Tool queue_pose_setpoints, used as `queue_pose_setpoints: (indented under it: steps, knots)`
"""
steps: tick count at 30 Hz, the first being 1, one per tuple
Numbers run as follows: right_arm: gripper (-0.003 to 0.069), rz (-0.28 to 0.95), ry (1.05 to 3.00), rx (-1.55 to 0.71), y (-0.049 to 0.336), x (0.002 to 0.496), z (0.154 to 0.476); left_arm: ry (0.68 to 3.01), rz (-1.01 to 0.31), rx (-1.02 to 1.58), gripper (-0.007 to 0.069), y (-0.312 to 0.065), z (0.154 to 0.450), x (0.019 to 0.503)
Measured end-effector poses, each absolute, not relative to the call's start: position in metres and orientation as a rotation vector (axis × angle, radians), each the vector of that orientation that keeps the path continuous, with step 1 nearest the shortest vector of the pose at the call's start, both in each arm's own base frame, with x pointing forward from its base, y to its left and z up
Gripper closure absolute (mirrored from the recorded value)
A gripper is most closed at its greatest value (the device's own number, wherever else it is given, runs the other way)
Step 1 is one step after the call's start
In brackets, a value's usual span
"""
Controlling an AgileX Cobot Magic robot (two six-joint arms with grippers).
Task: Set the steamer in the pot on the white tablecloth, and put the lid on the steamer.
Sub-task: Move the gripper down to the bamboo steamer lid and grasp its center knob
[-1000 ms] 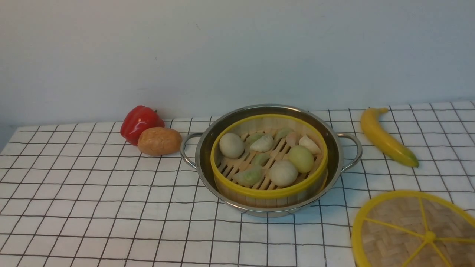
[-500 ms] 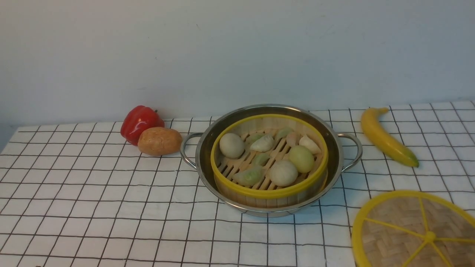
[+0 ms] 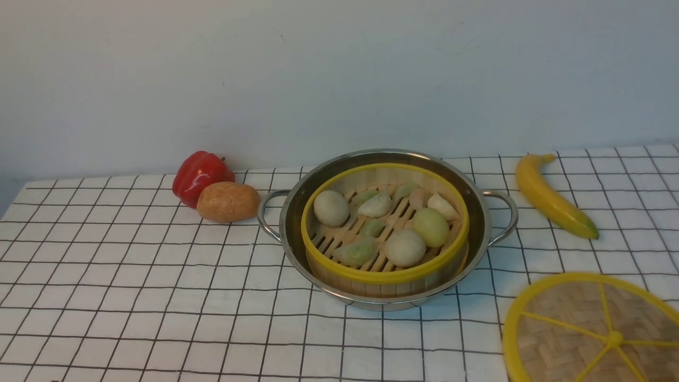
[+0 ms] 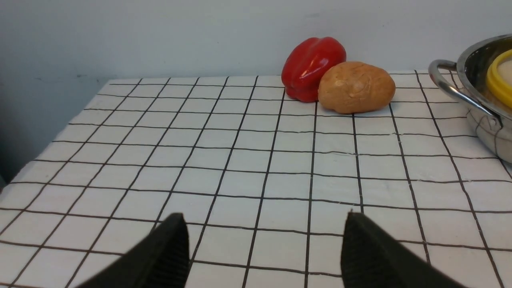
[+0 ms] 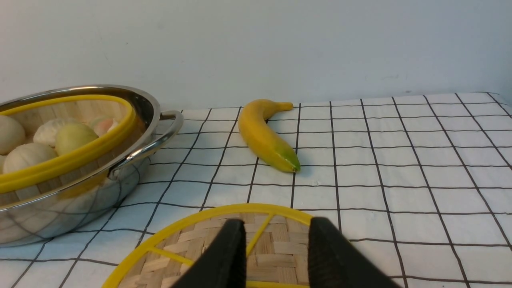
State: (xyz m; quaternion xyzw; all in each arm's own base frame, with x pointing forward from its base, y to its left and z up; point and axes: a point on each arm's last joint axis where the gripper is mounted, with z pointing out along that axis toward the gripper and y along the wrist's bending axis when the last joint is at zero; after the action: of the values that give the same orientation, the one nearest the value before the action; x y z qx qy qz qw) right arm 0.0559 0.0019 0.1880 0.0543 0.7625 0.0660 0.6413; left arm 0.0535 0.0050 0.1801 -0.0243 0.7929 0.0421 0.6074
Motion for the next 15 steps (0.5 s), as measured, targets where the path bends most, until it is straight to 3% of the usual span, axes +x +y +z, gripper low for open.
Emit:
queue_pose_setpoints:
  steps: [6,9,12,15]
  knots:
    - [0.0417,0.204,1.634,0.160,0.002,0.056,0.204,1.833,0.097,-0.056,0.0151,0.005,0.180,0.054]
    - [0.0417,0.229,1.589,0.167,0.003,0.054,0.237,1.833,0.097,-0.056,0.0151,0.005,0.180,0.054]
    - [0.0417,0.226,1.616,0.155,0.004,0.054,0.264,1.831,0.097,-0.056,0.0151,0.005,0.180,0.053]
    - [0.0417,0.167,1.791,0.068,0.006,0.061,0.298,1.831,0.097,-0.056,0.0151,0.005,0.180,0.053]
